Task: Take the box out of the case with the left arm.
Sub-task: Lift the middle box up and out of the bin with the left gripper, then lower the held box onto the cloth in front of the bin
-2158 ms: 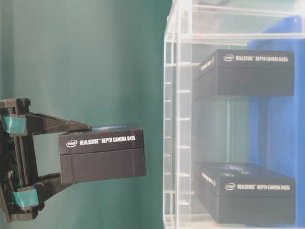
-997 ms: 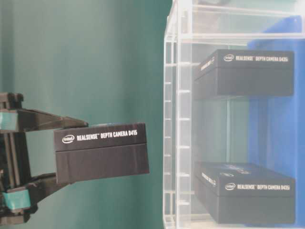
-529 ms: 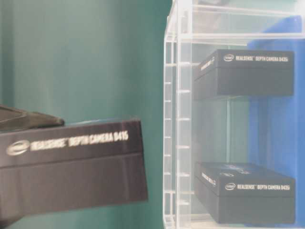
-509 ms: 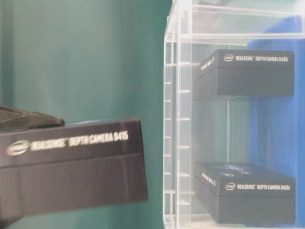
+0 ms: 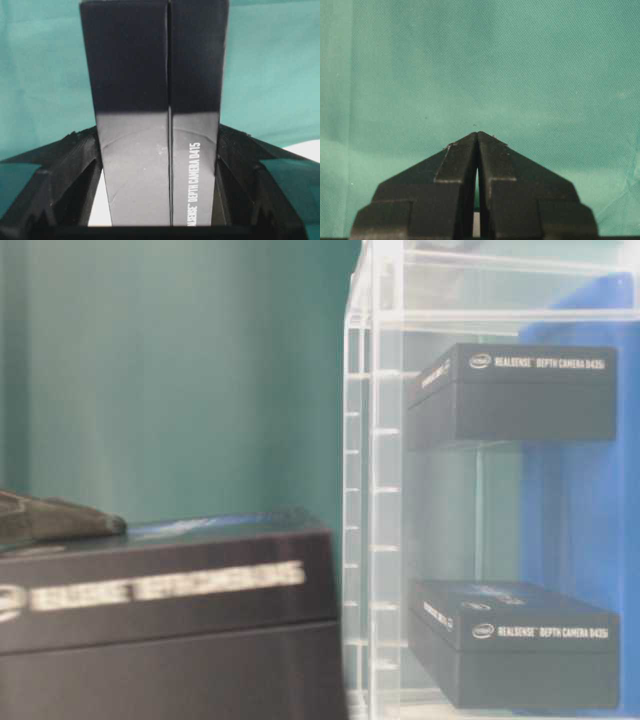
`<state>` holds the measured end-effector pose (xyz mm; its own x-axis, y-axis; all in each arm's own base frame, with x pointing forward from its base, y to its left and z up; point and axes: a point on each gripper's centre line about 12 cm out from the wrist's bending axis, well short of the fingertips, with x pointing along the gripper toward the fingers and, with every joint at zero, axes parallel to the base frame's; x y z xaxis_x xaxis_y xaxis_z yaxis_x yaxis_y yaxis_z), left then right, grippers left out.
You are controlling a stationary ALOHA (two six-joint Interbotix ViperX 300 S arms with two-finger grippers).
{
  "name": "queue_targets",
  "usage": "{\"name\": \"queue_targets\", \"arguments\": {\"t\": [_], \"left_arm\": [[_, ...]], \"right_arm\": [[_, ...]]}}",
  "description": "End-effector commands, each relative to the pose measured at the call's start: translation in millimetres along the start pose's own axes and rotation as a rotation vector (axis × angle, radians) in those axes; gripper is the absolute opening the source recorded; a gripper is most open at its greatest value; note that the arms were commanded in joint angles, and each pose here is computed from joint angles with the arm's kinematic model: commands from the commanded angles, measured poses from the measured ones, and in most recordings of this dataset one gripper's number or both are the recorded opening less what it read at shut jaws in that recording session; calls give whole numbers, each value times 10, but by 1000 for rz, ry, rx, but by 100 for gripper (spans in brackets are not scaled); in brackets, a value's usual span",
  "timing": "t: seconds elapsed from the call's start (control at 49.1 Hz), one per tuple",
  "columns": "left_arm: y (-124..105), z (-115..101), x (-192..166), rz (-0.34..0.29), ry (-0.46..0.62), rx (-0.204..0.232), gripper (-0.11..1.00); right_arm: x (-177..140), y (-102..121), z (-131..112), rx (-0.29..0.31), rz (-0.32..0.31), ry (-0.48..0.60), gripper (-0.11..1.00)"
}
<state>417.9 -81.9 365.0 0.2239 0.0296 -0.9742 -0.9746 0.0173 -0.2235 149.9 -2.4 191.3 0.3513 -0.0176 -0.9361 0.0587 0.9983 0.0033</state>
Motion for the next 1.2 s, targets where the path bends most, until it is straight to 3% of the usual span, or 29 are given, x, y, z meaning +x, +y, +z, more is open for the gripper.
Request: {"name": "queue_targets", "arguments": {"t": [0.0, 0.163, 0.488, 0.733, 0.855, 1.038, 1.181], "left_arm": [[27, 16, -150, -48, 5, -3, 61], [46, 3, 142, -9, -3, 3, 61], [117, -7, 781, -35, 7, 9, 61], [192, -24, 1261, -35, 14, -21, 61], [177, -49, 1413, -68, 28, -18, 61], [273, -49, 1566, -27, 36, -39, 61], [268, -4, 1591, -31, 35, -60, 61]], "right_arm": [[-61, -1, 76, 2, 0, -25, -1], [-61, -1, 76, 2, 0, -25, -1], [-61, -2, 76, 2, -2, -25, -1], [-61, -2, 76, 2, -2, -25, -1], [-61, -2, 76, 2, -2, -25, -1], [-61, -2, 76, 2, -2, -25, -1], [-61, -7, 77, -2, -6, -25, -1]]}}
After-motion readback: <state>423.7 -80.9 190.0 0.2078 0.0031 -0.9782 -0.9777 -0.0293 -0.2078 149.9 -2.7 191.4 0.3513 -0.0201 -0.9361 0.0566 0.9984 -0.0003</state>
